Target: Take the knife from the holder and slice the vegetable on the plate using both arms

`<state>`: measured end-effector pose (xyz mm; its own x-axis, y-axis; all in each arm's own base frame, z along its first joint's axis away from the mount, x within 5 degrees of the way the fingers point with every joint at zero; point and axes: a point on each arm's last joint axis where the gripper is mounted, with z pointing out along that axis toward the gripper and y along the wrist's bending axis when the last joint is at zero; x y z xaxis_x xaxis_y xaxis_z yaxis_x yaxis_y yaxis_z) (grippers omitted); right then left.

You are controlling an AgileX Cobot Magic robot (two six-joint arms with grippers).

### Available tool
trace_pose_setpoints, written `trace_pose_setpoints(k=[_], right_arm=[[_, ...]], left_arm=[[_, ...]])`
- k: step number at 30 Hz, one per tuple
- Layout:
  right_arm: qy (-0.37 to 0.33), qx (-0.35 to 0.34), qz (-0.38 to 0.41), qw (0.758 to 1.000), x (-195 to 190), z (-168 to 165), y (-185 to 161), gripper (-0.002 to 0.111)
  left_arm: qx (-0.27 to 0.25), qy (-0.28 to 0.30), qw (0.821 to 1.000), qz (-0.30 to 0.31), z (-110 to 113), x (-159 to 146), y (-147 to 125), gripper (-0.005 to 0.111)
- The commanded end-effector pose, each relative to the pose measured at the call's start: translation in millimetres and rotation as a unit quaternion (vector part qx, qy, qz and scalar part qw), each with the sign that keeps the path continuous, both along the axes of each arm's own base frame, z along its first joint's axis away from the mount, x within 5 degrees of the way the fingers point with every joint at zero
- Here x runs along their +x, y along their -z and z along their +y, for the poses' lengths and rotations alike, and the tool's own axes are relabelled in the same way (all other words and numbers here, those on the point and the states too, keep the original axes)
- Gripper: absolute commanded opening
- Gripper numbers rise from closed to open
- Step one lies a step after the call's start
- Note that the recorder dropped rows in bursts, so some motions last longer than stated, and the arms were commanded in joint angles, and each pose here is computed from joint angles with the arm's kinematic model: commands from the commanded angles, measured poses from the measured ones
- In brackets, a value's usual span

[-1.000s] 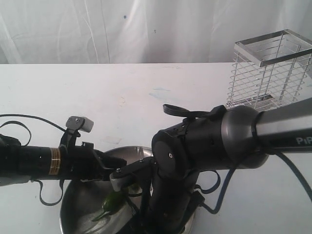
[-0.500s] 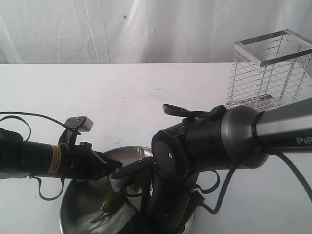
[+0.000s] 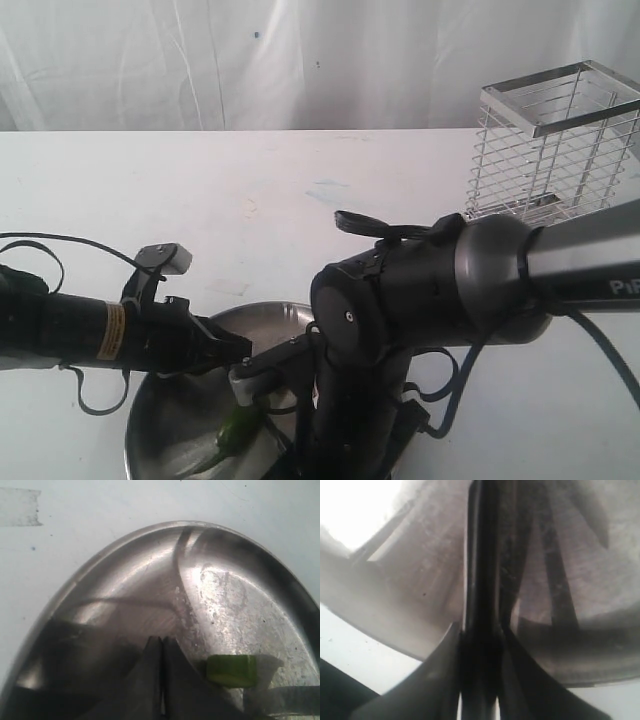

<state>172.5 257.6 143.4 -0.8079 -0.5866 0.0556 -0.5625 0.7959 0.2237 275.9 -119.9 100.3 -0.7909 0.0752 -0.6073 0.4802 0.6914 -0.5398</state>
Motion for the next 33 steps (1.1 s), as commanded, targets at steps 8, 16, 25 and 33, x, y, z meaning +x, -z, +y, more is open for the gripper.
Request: trace_pose_setpoints(k=[8,16,25,33], right_arm=[[0.009,0.01,-0.016,1.0,4,0,1,0.0],[0.032,0.019,-0.026,0.999,17,0,4,0.0],[0.04,0.016,-0.019,0.999,25,2,5,0.0],[0.037,0.013,-0.016,0.999,25,1,5,0.0]], left_arm=[[-0.08,0.043,0.995,-0.049,-11,2,-23,0.0],[-0.071,0.027,0.996,-0.05,-9,5,-24,0.0],[-0.01,0.012,0.999,-0.035,-3,6,-13,0.0],[0.074,0.001,0.997,0.003,8,4,6,0.0]])
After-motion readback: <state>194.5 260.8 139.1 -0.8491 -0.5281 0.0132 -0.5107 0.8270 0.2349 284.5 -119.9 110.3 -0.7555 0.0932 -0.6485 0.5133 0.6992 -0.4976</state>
